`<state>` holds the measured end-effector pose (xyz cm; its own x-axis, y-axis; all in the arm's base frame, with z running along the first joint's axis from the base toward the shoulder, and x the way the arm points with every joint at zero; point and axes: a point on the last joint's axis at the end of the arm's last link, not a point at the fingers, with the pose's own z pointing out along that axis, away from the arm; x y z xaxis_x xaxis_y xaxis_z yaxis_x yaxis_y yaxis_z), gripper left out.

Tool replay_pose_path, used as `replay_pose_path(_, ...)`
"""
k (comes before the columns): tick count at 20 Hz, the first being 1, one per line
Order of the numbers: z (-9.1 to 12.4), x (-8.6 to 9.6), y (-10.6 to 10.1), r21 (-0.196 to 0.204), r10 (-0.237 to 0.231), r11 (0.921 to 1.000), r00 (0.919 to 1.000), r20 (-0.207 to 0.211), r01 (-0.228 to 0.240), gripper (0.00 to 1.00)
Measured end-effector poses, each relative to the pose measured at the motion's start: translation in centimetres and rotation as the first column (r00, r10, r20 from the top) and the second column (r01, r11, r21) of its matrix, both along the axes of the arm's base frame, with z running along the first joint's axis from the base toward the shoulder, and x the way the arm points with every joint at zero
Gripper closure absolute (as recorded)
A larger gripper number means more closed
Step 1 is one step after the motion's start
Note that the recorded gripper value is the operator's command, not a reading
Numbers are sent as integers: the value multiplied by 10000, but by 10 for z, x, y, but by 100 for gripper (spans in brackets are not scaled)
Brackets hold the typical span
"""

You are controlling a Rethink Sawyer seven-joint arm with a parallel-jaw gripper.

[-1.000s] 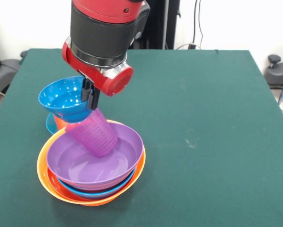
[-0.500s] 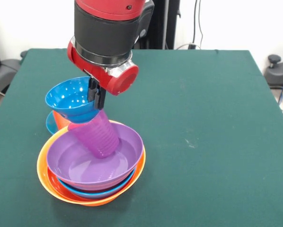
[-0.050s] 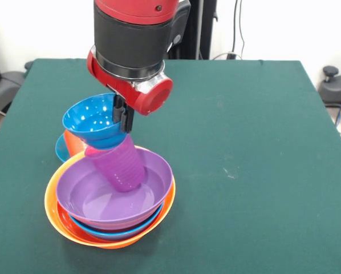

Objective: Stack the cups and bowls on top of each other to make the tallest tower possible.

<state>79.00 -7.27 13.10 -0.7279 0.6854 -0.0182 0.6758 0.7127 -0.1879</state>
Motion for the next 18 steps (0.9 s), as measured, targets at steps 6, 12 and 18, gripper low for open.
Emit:
replay_pose_path(6,-3,0,3,89,-57,9999,10000,-45,58,100)
replay_pose_path(12,-22,-6,15,25,103,9999,9993,-355,-102,100)
replay_pose_path(18,-33,-9,26,63,221,9997,9984,-520,-218,100)
